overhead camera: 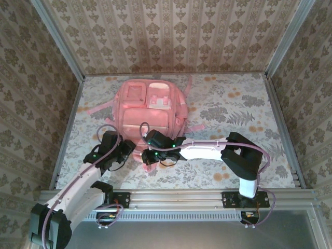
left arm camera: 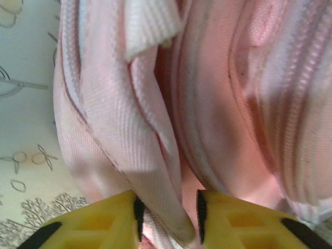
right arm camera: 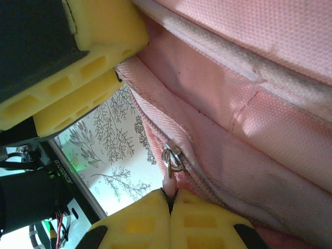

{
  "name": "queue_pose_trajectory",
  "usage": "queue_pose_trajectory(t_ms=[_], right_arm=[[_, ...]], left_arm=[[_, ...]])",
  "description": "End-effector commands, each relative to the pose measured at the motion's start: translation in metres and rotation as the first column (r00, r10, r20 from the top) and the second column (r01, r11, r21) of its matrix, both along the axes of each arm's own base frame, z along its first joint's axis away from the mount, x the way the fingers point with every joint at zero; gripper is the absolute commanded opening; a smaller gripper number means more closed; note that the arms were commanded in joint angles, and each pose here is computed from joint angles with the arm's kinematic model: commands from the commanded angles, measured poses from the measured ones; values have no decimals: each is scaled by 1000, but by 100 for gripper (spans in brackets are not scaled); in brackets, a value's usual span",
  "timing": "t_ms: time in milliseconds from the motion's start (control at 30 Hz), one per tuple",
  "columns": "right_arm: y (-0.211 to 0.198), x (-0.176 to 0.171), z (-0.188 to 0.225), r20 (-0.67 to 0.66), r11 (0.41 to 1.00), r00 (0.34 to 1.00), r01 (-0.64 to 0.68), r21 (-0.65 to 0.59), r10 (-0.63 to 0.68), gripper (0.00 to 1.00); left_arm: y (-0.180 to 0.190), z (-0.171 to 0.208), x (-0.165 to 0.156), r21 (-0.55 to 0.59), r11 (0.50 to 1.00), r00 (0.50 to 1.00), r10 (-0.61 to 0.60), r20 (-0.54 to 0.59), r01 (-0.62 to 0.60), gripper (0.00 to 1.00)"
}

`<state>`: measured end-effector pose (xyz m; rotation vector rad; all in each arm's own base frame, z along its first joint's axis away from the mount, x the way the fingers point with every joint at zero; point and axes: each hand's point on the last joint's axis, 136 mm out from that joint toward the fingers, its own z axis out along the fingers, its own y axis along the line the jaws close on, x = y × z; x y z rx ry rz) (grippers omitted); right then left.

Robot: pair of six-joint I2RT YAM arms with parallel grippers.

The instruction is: Pack books, pencil case, and school supplies into a backpack

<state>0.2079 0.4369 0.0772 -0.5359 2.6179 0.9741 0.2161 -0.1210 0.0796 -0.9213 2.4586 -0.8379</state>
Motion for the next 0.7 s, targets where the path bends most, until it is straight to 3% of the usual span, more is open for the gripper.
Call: queue_pose_trajectory(t_ms=[0, 100, 267, 667], right_arm=[[-13, 4, -7, 23, 997, 1000, 12, -81, -10, 0], [-20, 2, -7, 29, 994, 1000, 7, -108, -4, 0], [-32, 1, -4, 43, 988, 999, -2, -154, 8, 0], [-67, 1, 4, -18, 980, 999, -45, -193, 43, 0]], left_arm=[[4, -2, 0, 27, 1000, 1000, 8, 15, -8, 23], [7, -1, 0, 34, 999, 1000, 9, 20, -10, 10], [10, 1, 1, 50, 999, 1000, 6, 22, -7, 0], [13, 4, 1, 62, 998, 1000, 3, 26, -4, 0]])
